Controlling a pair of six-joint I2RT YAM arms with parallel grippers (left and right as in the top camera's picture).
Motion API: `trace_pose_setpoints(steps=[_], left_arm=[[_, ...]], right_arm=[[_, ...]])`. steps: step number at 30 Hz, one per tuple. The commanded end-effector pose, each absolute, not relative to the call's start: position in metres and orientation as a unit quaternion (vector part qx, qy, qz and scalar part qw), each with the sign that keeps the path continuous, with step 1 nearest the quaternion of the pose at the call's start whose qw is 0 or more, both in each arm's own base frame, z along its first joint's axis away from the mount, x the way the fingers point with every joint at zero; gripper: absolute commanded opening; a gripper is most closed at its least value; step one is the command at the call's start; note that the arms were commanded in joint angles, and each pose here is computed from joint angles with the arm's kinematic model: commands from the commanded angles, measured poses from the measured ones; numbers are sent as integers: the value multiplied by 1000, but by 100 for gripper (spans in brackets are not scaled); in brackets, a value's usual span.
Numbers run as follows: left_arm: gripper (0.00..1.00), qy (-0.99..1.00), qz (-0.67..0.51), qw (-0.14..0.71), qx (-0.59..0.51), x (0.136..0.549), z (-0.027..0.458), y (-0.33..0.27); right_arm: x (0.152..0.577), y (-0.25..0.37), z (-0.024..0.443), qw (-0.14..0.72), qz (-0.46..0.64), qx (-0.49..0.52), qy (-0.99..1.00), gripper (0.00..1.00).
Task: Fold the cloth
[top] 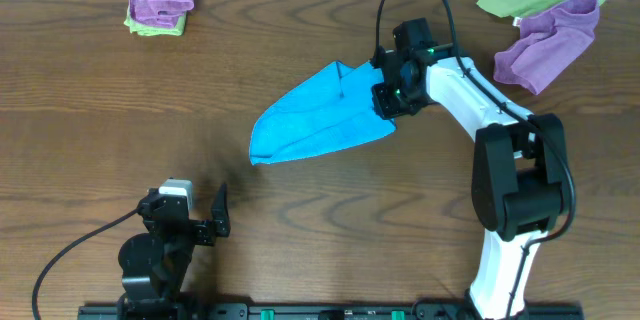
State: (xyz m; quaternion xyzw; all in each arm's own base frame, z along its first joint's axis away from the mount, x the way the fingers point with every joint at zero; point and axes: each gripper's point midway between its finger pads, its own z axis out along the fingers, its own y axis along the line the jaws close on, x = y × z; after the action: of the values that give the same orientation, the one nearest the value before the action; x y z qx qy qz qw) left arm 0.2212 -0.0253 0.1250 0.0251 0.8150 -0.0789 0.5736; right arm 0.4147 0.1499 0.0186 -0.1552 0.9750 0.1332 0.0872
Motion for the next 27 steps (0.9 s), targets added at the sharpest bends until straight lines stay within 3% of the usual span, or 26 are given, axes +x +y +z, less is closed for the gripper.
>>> trace_pose_setpoints(steps=[1, 22, 24, 27], left_arm=[[95, 820, -76, 566, 25, 221, 115, -25], [95, 820, -76, 566, 25, 221, 115, -25], [95, 820, -76, 566, 25, 221, 115, -25], [95, 820, -76, 566, 25, 221, 115, -25]], right_arm=[[410, 157, 17, 80, 148, -169, 971, 24], [404, 161, 9, 70, 161, -210, 962, 24], [406, 161, 9, 74, 160, -210, 962, 18], [406, 161, 9, 75, 160, -210, 962, 1]])
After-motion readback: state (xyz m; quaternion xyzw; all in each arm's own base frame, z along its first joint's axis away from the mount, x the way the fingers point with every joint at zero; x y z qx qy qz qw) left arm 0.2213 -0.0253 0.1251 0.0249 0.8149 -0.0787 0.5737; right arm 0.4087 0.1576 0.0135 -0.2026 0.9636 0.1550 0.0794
